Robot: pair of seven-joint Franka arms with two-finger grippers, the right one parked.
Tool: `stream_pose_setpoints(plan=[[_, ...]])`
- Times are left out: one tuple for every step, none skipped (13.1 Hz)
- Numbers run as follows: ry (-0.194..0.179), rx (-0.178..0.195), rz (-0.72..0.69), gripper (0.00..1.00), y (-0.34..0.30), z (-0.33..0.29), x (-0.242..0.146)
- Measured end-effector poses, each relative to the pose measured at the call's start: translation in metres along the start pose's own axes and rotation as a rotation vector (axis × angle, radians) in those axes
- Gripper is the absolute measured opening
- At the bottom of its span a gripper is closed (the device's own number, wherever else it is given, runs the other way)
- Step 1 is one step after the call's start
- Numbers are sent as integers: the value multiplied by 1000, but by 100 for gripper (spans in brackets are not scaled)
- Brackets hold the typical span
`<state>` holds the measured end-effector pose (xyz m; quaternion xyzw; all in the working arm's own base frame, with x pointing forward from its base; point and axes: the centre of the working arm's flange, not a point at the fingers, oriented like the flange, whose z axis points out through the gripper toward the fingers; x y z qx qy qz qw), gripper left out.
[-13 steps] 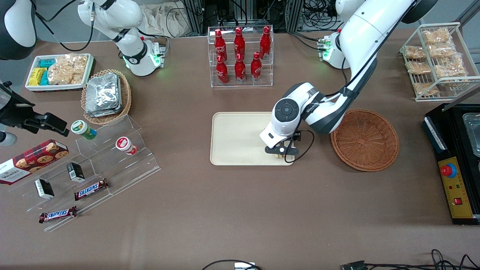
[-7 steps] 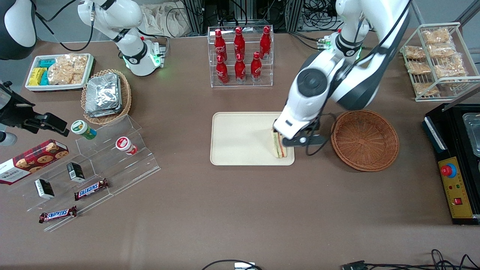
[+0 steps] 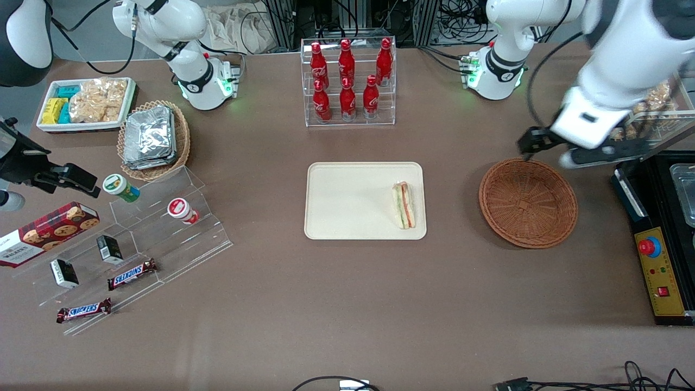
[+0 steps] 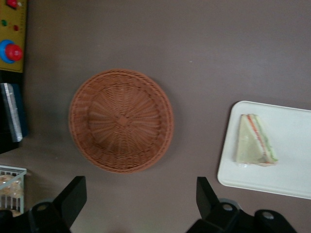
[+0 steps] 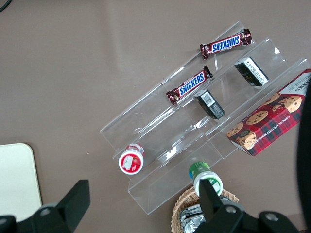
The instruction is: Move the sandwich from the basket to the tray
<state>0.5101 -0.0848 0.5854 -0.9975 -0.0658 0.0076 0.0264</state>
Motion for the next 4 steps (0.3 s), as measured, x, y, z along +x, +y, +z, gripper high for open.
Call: stream_pose_setpoints(plan=[[-3,-12,-10,100,-25,0,3],[-6,-20,-17,100,-39,0,6],[-7,-23,-17,100,-41,1,6],[-6,-23,-10,100,-37,0,5]])
